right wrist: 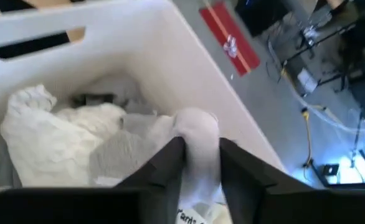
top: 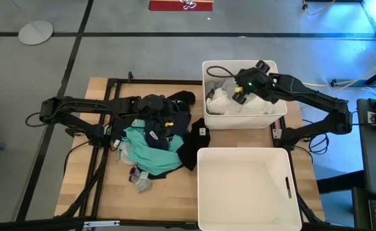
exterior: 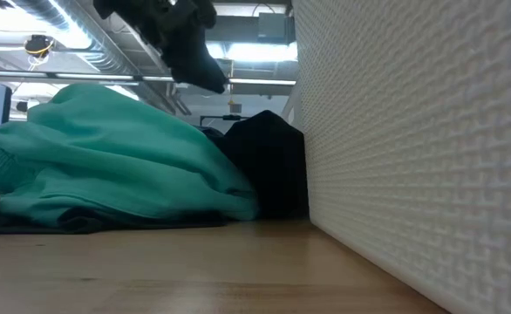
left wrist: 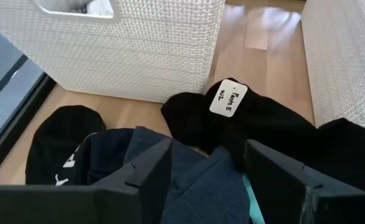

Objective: Sort clothes
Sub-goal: Put the white patterned sock into the top white laundry bin, then put the mint blue pants into the bottom white laundry bin

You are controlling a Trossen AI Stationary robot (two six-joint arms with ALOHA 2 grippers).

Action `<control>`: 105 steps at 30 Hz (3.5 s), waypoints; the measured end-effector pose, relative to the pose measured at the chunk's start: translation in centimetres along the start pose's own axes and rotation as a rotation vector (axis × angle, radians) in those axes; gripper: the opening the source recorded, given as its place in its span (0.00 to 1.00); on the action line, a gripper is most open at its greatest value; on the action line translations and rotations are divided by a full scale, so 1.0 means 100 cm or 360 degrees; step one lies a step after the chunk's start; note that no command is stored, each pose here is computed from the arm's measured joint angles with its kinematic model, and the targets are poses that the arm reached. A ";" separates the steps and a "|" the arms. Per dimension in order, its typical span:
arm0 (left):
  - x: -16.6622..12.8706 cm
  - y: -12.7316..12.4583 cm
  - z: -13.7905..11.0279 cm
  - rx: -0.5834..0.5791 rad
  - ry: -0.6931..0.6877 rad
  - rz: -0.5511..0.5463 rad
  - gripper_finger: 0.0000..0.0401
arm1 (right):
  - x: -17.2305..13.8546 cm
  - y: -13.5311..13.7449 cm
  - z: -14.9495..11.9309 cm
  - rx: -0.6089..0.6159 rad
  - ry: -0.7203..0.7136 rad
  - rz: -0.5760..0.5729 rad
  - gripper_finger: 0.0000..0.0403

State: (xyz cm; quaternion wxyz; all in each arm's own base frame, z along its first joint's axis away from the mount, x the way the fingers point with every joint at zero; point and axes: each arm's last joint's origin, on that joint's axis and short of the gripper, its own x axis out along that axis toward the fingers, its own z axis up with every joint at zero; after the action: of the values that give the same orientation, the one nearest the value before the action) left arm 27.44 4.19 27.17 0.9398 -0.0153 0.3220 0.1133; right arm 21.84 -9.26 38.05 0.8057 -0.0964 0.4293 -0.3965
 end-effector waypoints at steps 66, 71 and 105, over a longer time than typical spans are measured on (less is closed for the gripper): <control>-0.061 -0.093 -0.057 0.0040 0.0514 -0.0226 0.48 | -0.081 0.080 0.018 -0.0178 -0.0694 0.1266 0.75; -0.052 -0.092 -0.077 -0.0024 0.0611 -0.0237 0.48 | -0.069 0.096 0.021 -0.0192 -0.0597 0.1270 0.75; -0.009 -0.098 -0.155 -0.0024 0.0587 -0.0565 0.45 | -0.053 0.155 0.038 -0.0203 -0.0647 0.1391 0.75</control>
State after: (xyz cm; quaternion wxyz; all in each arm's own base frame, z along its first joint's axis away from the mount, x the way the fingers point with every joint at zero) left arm 19.60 -7.16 14.97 0.8701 -0.0991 0.4795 -0.0556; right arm 31.69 4.19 36.01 0.9569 -0.0319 0.2869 0.0331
